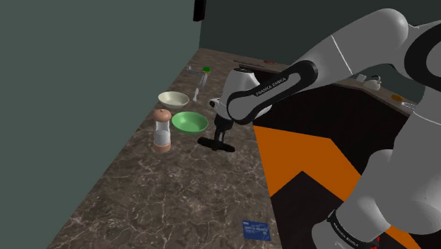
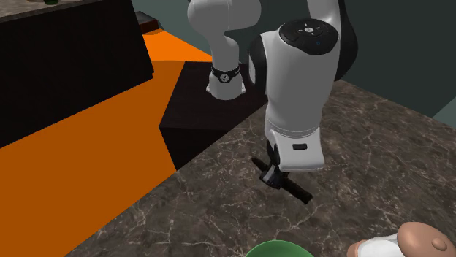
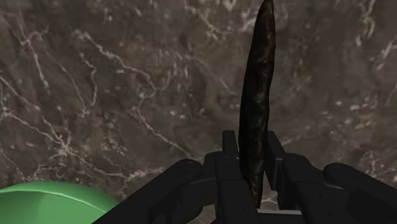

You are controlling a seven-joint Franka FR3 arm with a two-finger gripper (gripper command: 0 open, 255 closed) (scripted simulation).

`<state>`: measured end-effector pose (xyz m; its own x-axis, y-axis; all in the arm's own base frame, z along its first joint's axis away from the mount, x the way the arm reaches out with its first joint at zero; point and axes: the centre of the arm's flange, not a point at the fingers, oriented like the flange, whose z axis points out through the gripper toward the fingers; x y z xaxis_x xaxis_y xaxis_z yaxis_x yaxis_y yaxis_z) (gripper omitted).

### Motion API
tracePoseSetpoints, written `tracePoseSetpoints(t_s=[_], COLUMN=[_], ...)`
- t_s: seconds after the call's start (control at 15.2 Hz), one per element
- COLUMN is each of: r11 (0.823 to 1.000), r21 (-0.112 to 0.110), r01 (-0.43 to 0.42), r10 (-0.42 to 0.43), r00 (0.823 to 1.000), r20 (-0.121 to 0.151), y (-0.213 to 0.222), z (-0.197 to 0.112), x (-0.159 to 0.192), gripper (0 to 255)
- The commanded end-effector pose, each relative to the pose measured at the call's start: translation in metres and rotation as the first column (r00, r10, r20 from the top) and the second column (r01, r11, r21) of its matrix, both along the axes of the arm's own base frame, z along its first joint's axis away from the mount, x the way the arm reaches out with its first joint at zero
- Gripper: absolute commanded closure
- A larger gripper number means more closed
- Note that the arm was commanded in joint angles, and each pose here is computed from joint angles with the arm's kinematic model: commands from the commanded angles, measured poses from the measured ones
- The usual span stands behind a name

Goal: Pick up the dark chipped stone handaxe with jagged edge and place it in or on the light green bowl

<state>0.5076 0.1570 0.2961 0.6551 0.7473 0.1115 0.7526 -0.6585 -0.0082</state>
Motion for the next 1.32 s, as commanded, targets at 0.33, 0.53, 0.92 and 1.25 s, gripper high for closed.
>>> tracePoseSetpoints(t_s=[0.33, 0.53, 0.92, 1.25], r11=[1.000, 1.000, 1.000, 1.000], r21=[0.000, 0.000, 0.000, 0.000], r01=[0.000, 0.000, 0.000, 0.000], r10=[0.000, 0.000, 0.000, 0.000], r00=[1.000, 1.000, 1.000, 1.000], r20=[0.000, 0.000, 0.000, 0.000], y=[0.000, 0.000, 0.000, -0.002], z=[0.037, 0.053, 0.085, 0.085], x=[0.000, 0.000, 0.000, 0.052], gripper=[255, 255, 255, 255])
